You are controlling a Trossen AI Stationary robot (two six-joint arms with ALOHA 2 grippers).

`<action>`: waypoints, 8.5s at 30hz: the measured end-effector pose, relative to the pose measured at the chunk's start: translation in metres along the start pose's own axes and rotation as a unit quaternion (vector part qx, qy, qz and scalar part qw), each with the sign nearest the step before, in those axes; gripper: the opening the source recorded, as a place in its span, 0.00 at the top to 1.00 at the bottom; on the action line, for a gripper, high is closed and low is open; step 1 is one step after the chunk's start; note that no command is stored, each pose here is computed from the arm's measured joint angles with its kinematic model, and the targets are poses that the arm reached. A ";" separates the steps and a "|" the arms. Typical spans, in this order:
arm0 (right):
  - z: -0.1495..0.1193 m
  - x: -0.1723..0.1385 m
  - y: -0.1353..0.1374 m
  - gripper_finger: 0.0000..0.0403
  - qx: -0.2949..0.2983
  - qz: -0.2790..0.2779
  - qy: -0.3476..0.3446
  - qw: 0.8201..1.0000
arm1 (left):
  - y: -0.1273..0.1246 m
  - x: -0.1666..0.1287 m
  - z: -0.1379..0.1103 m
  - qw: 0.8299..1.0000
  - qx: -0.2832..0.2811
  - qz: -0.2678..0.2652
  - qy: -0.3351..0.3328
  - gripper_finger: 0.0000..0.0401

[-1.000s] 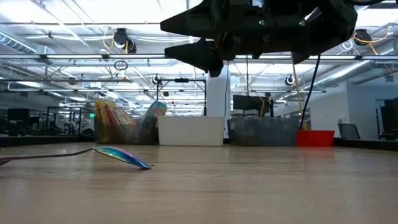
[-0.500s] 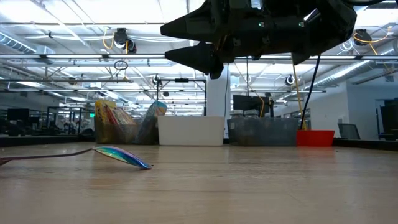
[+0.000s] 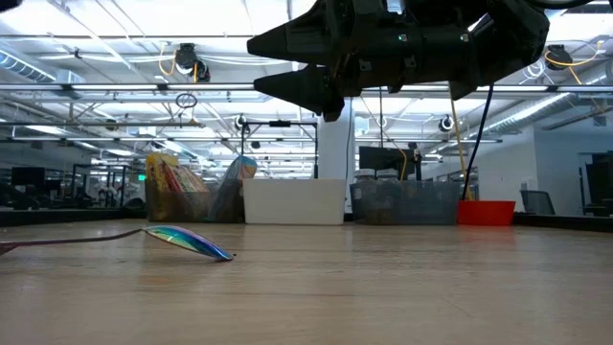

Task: Pick & Place Food Item
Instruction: Put the violet seasoning into the right black bin

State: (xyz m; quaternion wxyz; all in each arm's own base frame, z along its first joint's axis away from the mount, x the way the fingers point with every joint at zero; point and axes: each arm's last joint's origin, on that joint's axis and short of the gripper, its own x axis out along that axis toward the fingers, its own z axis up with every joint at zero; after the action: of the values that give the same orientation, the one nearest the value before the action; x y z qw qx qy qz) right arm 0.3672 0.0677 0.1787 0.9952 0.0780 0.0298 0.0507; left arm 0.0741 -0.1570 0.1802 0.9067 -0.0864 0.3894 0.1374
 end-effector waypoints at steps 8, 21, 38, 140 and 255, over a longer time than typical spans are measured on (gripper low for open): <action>-0.001 0.000 -0.002 0.27 -0.022 -0.013 0.007 1.000 | 0.027 -0.017 0.027 0.999 0.004 -0.022 -0.034 0.45; -0.012 0.007 -0.054 0.27 -0.042 -0.015 0.039 0.998 | 0.061 -0.018 0.094 0.990 0.027 -0.033 -0.134 0.45; 0.001 0.033 -0.070 0.25 -0.038 0.061 0.016 0.997 | 0.065 0.015 0.141 0.986 0.062 -0.064 -0.144 0.44; 0.015 0.043 -0.041 0.52 -0.060 -0.013 -0.041 0.997 | 0.083 0.009 0.180 0.944 0.126 -0.123 -0.280 0.32; 0.054 0.020 -0.047 0.18 -0.102 -0.029 0.037 0.994 | 0.083 0.092 0.161 0.927 0.099 -0.135 -0.334 0.53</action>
State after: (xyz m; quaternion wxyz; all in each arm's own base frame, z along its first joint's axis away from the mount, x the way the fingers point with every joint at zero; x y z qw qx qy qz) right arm 0.3952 0.0153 0.2230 0.9972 -0.0270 0.0640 0.0274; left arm 0.2181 -0.0194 0.2185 0.9982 0.0029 0.0601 -0.0049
